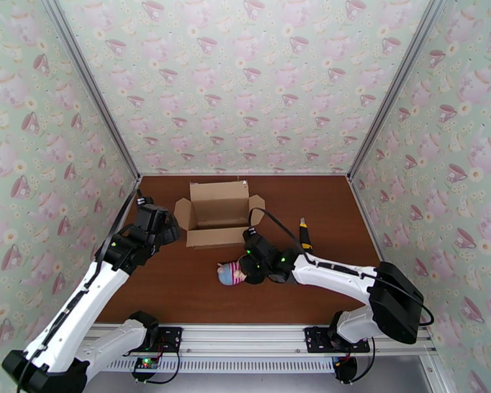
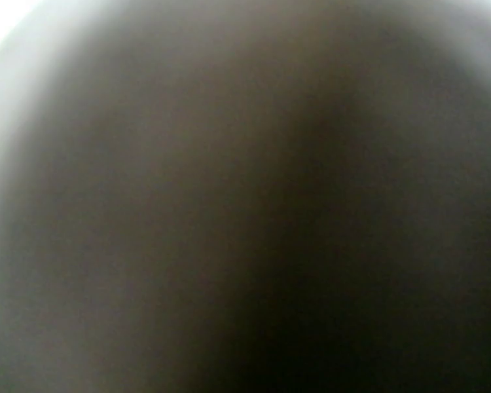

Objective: Unpack the express box

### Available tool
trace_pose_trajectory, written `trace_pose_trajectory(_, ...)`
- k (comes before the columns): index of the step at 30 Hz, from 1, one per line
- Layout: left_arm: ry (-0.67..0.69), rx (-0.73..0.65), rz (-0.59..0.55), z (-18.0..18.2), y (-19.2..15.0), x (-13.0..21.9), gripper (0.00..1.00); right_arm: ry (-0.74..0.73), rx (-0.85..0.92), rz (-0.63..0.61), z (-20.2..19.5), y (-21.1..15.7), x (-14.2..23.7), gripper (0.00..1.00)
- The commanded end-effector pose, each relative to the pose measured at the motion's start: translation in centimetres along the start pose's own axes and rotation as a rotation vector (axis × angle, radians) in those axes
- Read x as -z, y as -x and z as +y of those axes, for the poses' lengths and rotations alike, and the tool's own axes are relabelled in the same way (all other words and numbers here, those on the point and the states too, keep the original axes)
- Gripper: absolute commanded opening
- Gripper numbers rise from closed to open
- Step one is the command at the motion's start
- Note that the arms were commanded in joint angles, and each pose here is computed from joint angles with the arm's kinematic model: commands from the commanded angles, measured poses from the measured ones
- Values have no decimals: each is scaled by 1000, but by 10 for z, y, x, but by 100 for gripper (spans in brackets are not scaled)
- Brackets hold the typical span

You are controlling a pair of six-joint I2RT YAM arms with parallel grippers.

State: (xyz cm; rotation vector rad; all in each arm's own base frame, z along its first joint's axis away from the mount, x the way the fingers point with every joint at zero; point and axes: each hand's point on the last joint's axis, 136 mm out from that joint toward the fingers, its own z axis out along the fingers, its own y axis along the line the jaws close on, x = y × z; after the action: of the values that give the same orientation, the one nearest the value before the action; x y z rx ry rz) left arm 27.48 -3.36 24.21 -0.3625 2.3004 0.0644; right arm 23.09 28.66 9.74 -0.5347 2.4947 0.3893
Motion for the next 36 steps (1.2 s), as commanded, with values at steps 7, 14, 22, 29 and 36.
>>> trace_pose_trajectory(7, -8, -11, -1, -3, -1, -3, 82, 43, -24, -103, 10, 38, 54, 73)
trace_pose_trajectory(14, -15, -10, -4, -5, 0, -4, 82, 55, -31, -126, 9, 48, 84, 84)
trace_pose_trajectory(22, 12, -36, -49, 0, 5, -7, 86, -7, -99, -126, -41, 53, 111, 100)
trace_pose_trajectory(29, 59, -112, -125, -5, 25, -29, 100, -200, -197, -335, -137, 113, 109, 100)
trace_pose_trajectory(36, 192, -190, -265, 24, 47, -64, 100, -455, -325, -392, -249, 129, 77, 100)
